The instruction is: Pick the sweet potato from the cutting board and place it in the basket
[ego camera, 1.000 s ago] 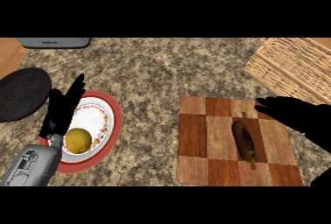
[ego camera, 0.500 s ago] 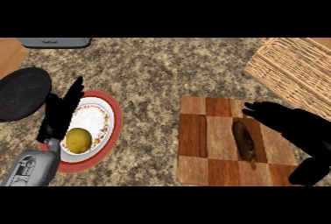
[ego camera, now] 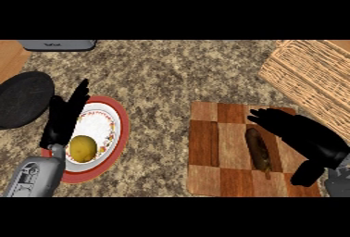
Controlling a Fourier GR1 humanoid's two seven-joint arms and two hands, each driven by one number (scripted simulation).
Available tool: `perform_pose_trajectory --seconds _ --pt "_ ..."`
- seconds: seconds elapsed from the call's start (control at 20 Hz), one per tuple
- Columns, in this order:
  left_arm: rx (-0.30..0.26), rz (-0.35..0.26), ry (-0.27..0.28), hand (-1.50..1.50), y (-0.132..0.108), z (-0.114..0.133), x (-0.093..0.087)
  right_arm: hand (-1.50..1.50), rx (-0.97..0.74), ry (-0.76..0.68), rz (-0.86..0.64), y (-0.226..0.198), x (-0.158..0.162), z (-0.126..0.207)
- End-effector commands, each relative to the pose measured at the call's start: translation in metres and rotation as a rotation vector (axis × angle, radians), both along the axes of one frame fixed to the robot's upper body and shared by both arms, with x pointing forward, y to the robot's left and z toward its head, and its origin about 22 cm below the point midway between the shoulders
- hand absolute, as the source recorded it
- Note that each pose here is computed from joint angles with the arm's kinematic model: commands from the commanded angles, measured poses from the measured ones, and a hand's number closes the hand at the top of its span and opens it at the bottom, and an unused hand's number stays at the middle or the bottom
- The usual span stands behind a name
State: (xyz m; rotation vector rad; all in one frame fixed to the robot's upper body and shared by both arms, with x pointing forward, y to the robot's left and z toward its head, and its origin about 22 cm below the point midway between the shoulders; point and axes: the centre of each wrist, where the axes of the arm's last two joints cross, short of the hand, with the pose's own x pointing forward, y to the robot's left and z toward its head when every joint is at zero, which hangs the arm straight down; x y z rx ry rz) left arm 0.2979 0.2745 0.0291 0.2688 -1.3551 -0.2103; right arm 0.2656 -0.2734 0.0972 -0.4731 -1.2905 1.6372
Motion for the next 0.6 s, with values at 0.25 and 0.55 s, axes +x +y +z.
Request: perform_pose_trajectory --seconds 0.25,0.55 --pt "0.002 0.004 -0.014 0.00 -0.015 -0.005 -0.019 -1.50 0.002 0.013 0.002 -0.001 0.002 -0.025" --pt "0.015 -0.011 -0.007 0.00 0.000 -0.001 -0.008 -1.50 -0.039 0.035 0.000 0.018 0.016 -0.040"
